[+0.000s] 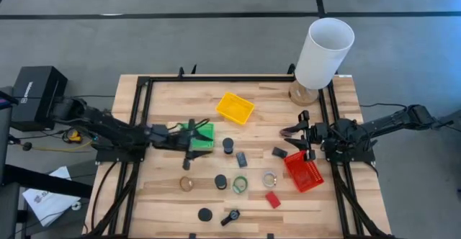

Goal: Pick & Place Office items
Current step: Put the blue hourglass into the green basket

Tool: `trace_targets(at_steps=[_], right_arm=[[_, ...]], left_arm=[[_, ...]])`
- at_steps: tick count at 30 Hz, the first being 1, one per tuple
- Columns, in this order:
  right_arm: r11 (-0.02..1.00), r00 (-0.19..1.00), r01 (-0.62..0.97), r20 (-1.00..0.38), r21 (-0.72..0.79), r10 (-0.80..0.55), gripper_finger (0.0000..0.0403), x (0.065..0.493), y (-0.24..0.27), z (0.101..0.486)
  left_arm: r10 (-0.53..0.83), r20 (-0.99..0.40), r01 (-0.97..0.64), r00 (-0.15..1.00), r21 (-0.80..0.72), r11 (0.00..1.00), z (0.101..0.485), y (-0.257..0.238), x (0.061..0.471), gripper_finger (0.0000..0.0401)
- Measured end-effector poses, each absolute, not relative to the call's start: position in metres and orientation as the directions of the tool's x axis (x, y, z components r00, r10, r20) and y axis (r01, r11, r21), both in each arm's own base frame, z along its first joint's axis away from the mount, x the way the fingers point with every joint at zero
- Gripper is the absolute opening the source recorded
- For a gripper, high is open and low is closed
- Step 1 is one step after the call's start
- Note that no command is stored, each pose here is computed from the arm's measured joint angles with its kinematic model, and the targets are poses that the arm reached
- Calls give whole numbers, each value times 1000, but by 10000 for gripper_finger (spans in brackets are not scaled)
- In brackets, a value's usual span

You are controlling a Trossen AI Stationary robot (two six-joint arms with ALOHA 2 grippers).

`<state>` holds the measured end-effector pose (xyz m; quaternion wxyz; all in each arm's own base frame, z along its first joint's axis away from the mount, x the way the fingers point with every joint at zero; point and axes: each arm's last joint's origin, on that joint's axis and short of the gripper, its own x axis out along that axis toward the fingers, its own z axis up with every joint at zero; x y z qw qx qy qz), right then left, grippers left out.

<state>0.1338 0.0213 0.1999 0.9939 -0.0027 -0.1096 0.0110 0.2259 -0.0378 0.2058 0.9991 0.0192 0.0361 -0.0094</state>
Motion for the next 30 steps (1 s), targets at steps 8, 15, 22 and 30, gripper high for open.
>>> trace_targets(at_steps=[8,15,22,30], right_arm=[[999,982,-32,185,31,25,143,134,22,197],[999,982,-32,186,32,25,143,134,22,197],[999,982,-32,185,32,25,143,134,22,197],[999,983,-32,184,32,25,143,134,22,197]], left_arm=[[46,-211,-24,976,102,994,194,-23,266,255],[-6,-266,28,964,81,996,183,-14,292,284],[22,-332,7,943,83,996,165,-6,306,305],[45,-398,-12,916,84,996,145,2,310,317]])
